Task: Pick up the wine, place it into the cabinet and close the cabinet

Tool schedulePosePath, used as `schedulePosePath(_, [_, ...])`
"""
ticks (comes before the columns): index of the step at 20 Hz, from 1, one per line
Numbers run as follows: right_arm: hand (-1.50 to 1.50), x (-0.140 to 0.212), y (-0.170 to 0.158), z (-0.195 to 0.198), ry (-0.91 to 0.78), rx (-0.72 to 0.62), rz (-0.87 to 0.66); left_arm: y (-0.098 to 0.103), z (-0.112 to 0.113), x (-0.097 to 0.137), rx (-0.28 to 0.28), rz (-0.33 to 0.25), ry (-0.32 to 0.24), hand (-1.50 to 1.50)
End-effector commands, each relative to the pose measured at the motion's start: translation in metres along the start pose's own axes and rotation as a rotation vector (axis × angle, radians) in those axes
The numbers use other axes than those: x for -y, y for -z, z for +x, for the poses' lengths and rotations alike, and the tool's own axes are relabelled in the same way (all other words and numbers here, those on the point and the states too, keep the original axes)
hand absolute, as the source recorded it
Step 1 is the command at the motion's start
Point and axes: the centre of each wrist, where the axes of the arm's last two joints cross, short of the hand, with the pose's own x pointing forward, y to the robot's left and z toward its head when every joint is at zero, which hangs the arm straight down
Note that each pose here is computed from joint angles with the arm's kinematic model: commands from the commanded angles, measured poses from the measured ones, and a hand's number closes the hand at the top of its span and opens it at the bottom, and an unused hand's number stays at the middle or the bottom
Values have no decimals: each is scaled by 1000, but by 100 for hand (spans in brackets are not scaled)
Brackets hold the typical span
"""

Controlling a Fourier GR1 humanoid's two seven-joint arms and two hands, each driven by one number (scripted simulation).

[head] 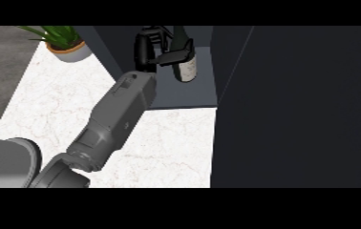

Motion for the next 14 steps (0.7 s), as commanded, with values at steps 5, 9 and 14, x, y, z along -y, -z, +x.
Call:
schedulePosePath(5, [-150,4,-17,4,37,41,29,4,-2,-4,-82,92,-123,150])
schedulePosePath(9, [-150,-5,-7,7,41,27,39,0,-7,-4,-78,67,-117,150])
schedulePosePath(14, [-150,-7,4,-4,38,49,38,0,-7,-4,-76,62,-107,150])
